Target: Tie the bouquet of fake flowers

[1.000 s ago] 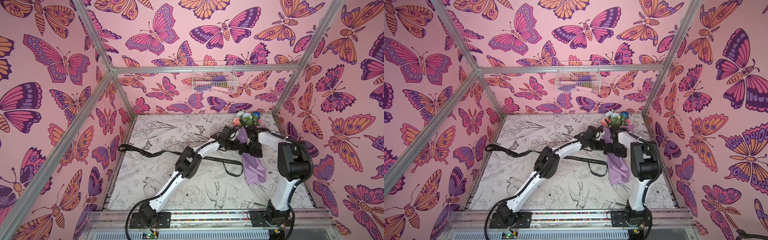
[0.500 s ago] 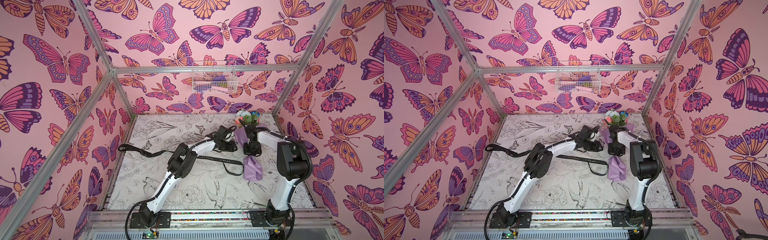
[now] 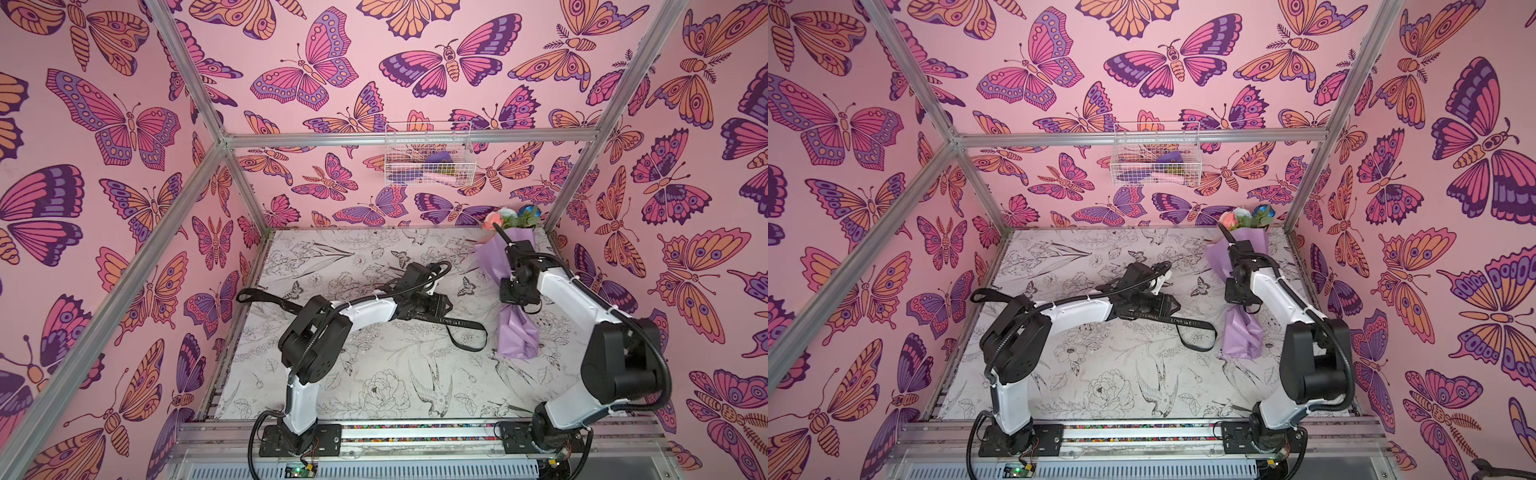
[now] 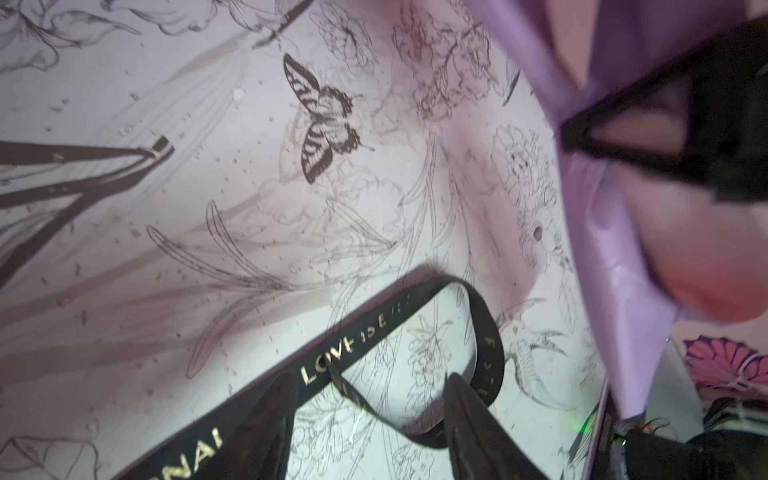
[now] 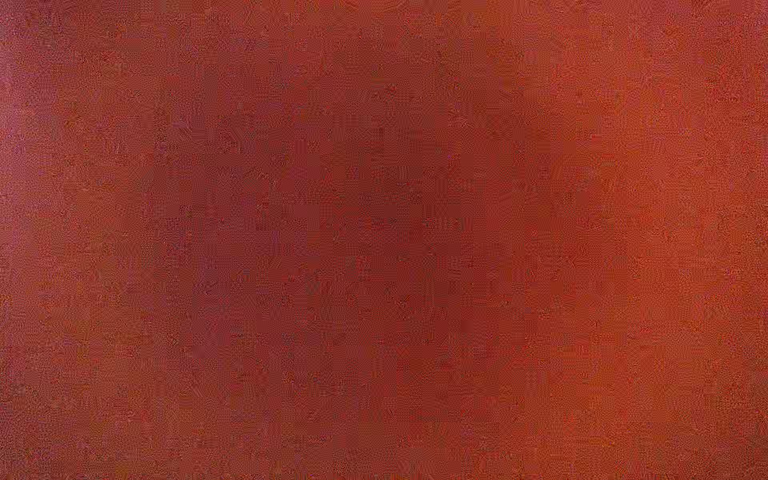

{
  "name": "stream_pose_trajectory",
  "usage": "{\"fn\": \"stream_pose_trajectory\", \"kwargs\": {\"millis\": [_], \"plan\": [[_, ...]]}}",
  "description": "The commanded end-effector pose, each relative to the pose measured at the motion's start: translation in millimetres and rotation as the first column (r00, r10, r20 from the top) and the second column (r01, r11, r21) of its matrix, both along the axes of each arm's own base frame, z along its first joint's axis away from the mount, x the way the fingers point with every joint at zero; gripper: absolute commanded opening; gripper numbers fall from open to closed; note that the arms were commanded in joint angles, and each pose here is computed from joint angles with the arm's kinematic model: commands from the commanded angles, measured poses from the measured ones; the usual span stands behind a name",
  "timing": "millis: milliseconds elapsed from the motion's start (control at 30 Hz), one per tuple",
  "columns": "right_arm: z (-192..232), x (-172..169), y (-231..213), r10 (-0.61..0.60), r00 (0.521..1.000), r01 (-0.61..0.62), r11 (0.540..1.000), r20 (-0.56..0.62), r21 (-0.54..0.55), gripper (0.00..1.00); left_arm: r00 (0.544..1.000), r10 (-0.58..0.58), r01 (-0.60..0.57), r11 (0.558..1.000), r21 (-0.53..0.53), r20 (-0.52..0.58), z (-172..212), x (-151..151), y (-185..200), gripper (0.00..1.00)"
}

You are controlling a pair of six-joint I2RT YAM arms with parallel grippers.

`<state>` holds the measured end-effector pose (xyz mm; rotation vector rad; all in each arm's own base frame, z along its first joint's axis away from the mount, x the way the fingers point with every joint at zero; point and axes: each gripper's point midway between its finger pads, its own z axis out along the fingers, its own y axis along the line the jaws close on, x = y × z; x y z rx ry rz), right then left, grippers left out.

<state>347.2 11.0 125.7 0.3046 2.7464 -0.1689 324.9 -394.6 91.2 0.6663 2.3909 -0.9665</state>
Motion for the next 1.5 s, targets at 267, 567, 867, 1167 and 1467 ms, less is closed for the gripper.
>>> {"fn": "stream_pose_trajectory", "kwargs": {"millis": [267,567,867,1167,1467], "plan": [[69.4,-36.1,-4.1,-0.012,0.986,0.007,1.000,0.169,0.031,0.00,0.998,-0.067,0.069,0.993,0.097,-0.018,-42.9,-47.8,1.2,0.70],[80.0,-46.0,-4.8,-0.008,0.978,0.001,0.999,0.206,0.037,0.00,0.992,-0.088,0.095,0.992,0.082,-0.086,-64.9,-52.4,-38.4,0.60],[125.2,-44.6,-33.0,-0.066,0.940,0.096,0.993,0.334,-0.075,0.00,0.956,-0.215,0.202,0.976,-0.086,-0.199,-53.7,-77.8,-124.8,0.00],[164.8,-42.5,-90.8,-0.196,0.886,0.261,0.960,0.421,-0.102,0.00,0.950,-0.244,0.198,0.954,-0.226,-0.196,-31.3,-48.7,-230.0,0.00],[175.3,-27.1,-106.8,-0.249,0.861,0.271,0.963,0.444,0.015,0.00,0.978,-0.200,0.166,0.915,-0.367,-0.057,21.2,-23.6,-285.5,0.00]]}}
